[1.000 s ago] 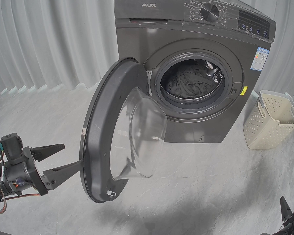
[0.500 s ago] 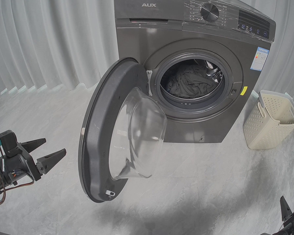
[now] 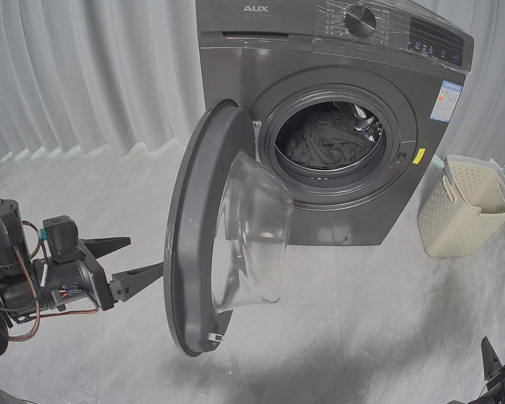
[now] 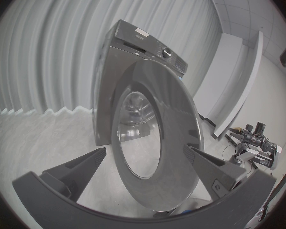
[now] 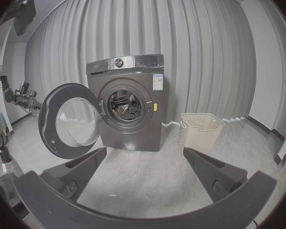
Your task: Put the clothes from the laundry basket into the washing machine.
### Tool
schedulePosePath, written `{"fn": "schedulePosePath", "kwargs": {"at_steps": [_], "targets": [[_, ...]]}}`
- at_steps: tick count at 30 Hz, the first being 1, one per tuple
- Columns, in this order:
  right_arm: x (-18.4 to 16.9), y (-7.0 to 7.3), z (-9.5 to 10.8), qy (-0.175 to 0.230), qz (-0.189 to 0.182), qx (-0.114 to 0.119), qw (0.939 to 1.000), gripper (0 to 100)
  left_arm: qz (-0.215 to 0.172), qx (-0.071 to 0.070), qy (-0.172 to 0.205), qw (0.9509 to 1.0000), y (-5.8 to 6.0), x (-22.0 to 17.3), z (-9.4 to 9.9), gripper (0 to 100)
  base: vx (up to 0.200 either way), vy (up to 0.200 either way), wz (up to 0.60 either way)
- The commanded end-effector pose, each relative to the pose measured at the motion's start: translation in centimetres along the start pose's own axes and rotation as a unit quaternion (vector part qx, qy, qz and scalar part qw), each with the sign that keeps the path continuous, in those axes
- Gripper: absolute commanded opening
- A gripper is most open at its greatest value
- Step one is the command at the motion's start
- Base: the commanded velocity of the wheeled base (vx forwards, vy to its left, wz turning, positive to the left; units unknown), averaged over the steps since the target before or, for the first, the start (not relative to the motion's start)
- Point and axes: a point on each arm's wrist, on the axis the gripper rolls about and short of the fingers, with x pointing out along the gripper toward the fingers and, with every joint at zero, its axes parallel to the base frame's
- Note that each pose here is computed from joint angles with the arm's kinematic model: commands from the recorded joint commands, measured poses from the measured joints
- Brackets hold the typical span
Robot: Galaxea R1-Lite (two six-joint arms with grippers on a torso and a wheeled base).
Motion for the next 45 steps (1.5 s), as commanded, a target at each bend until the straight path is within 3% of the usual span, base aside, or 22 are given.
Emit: {"fn": "schedulePosePath", "kwargs": {"at_steps": [1,6,10,14,23,24,27,38,45], "targets": [[0.0,0.0,-0.5,0.000,0.000,0.000,1.0000,100,-0.033,0.001,0.014,0.9993,-0.7,2.1,-0.3,100,0.000,0.000,0.00],[0.0,0.0,-0.5,0.000,0.000,0.000,1.0000,100,-0.055,0.007,0.020,0.9983,-1.1,3.9,-0.9,100,0.000,0.000,0.00],[0.0,0.0,-0.5,0.000,0.000,0.000,1.0000,100,-0.065,0.016,-0.002,0.9978,-1.4,6.2,-0.9,100,0.000,0.000,0.00],[0.0,0.0,-0.5,0.000,0.000,-0.001,1.0000,100,-0.067,0.000,-0.022,0.9975,-1.8,8.2,-0.5,100,0.000,0.000,0.00],[0.0,0.0,-0.5,0.000,0.000,-0.001,1.0000,100,-0.035,-0.009,-0.044,0.9984,-2.6,12.3,0.4,100,0.000,0.000,0.00],[0.0,0.0,-0.5,0.000,0.000,-0.001,1.0000,100,-0.035,-0.022,-0.053,0.9977,-3.0,13.2,0.9,100,0.000,0.000,0.00],[0.0,0.0,-0.5,0.000,0.000,-0.001,1.0000,100,-0.036,-0.030,-0.060,0.9971,-3.6,14.1,1.2,100,0.000,0.000,0.00],[0.0,0.0,-0.5,-0.001,0.001,-0.002,1.0000,100,-0.056,-0.026,-0.058,0.9964,-5.9,18.6,0.6,100,0.000,0.000,0.00],[0.0,0.0,-0.5,-0.001,0.000,-0.002,1.0000,100,-0.066,-0.023,-0.088,0.9936,-7.3,21.6,1.8,100,0.000,0.000,0.00]]}}
